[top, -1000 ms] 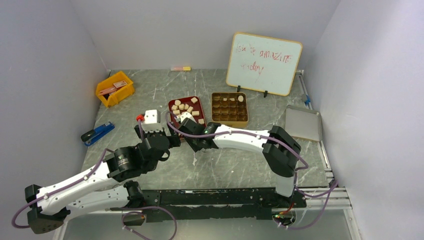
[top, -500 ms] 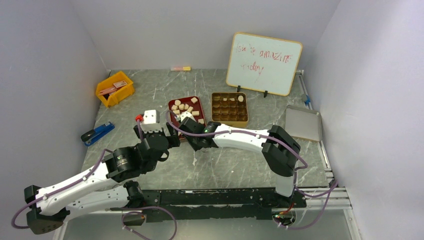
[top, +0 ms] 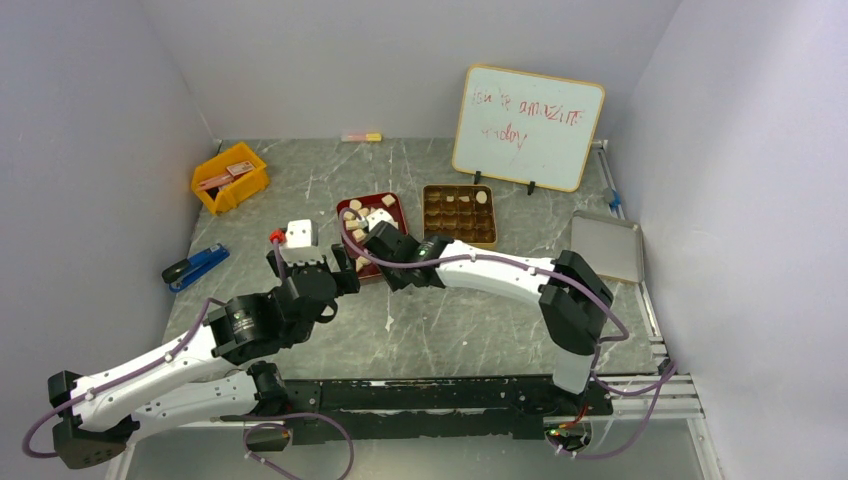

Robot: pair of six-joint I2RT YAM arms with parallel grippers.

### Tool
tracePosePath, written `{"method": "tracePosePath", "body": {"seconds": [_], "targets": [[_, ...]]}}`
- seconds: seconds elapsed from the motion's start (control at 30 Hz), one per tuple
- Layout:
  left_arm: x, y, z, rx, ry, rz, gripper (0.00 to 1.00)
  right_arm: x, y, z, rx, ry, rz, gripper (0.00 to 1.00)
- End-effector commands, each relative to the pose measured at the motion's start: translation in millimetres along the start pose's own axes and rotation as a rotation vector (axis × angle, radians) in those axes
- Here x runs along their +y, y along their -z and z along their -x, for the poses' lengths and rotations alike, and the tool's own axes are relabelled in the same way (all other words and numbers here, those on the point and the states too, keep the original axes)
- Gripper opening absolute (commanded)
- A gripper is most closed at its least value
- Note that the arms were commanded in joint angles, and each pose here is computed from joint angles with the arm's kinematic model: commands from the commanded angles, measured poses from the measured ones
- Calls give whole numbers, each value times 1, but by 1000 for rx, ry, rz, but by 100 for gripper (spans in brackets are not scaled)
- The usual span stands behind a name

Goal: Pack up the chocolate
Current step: Pick up the fake chocolate from the plate, then place the fake chocolate in the packing box.

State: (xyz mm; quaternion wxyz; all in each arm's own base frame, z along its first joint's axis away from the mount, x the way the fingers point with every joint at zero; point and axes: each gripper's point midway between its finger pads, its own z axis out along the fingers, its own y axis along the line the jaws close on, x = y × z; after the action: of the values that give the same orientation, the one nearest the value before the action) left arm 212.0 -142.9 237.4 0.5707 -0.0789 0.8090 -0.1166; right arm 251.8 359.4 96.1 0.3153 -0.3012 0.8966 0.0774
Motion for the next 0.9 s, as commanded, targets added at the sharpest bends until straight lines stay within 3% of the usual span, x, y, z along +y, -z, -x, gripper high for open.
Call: {"method": "tracePosePath", "body": {"seconds": [0.0,0.57,0.87], "targets": [[-2,3,11,-28,41,-7,91,-10,28,42,-120,-57,-6,8],[-3,2,10,-28,31,-5,91,-140,22,90,-175,-231,-127,8],[-3,1,11,-29,19,-2,91,-170,0,92,-151,-256,-171,8]]}}
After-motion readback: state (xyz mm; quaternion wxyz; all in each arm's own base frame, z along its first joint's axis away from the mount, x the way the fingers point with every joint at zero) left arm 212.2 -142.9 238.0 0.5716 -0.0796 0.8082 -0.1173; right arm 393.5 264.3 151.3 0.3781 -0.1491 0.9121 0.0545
